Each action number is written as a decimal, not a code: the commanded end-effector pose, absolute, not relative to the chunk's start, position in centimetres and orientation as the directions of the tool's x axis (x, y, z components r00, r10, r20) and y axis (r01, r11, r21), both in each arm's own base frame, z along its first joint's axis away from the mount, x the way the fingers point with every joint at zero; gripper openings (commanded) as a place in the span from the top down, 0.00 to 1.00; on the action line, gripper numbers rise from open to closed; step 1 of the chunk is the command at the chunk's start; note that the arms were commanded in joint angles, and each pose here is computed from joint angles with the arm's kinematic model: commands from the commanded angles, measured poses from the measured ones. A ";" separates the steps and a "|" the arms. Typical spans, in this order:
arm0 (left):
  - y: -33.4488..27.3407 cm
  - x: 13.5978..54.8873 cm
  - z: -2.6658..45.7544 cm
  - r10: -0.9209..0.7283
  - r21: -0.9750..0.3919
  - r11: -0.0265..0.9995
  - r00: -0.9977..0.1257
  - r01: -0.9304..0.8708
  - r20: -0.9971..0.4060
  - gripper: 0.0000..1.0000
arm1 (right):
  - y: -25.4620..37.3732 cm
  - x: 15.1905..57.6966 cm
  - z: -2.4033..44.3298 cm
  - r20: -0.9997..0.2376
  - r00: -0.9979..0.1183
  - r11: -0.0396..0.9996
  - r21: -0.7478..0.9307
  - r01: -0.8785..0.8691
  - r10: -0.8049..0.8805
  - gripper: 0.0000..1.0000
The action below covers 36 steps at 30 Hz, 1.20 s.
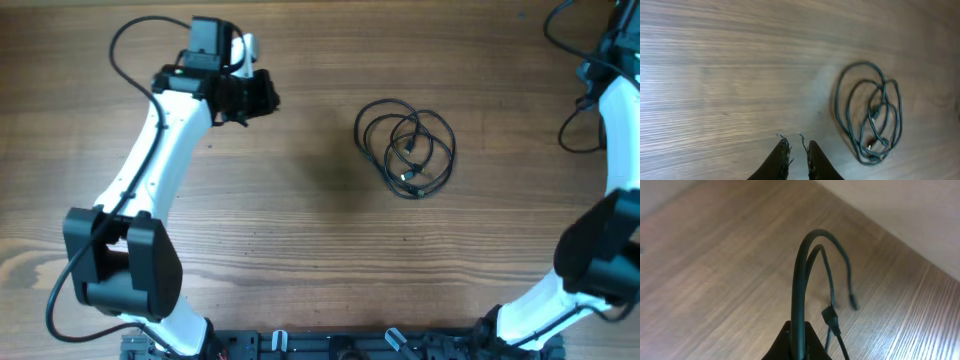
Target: Untangle cables
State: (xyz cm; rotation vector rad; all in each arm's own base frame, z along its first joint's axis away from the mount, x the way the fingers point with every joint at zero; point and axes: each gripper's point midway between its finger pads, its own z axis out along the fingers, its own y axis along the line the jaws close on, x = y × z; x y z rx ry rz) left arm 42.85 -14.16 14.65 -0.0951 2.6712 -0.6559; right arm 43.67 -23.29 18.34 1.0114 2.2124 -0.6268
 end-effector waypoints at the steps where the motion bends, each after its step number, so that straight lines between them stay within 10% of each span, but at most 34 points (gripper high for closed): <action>1: -16.3 42.1 14.8 -0.089 -0.429 0.899 -0.924 0.086 -0.372 0.85 | -24.6 44.6 14.5 -0.680 -0.550 0.562 -0.240 0.792 0.485 0.96; 7: -17.3 41.8 14.4 -0.045 -0.346 0.932 -0.915 0.106 -0.401 0.82 | -25.1 47.5 10.8 -0.701 -0.521 0.575 -0.192 0.795 0.487 0.96; 12: -17.6 41.7 14.4 -0.039 -0.346 0.931 -0.914 0.113 -0.403 0.78 | -24.6 49.3 10.3 -0.711 -0.520 0.630 -0.140 0.764 0.473 0.32; 18: -17.6 41.7 14.5 -0.039 -0.347 0.931 -0.913 0.114 -0.405 0.76 | -23.3 48.1 8.4 -0.617 -0.603 0.684 -0.139 0.716 0.506 0.00; 26: -17.7 41.9 14.6 -0.040 -0.348 0.930 -0.909 0.118 -0.414 0.72 | -20.3 48.1 8.5 -0.512 -0.639 0.772 0.075 0.632 0.573 0.00; 36: -19.1 42.1 15.0 -0.020 -0.354 0.922 -0.897 0.154 -0.442 0.58 | -12.0 46.7 19.2 -0.505 -0.687 0.848 0.395 0.353 0.522 0.00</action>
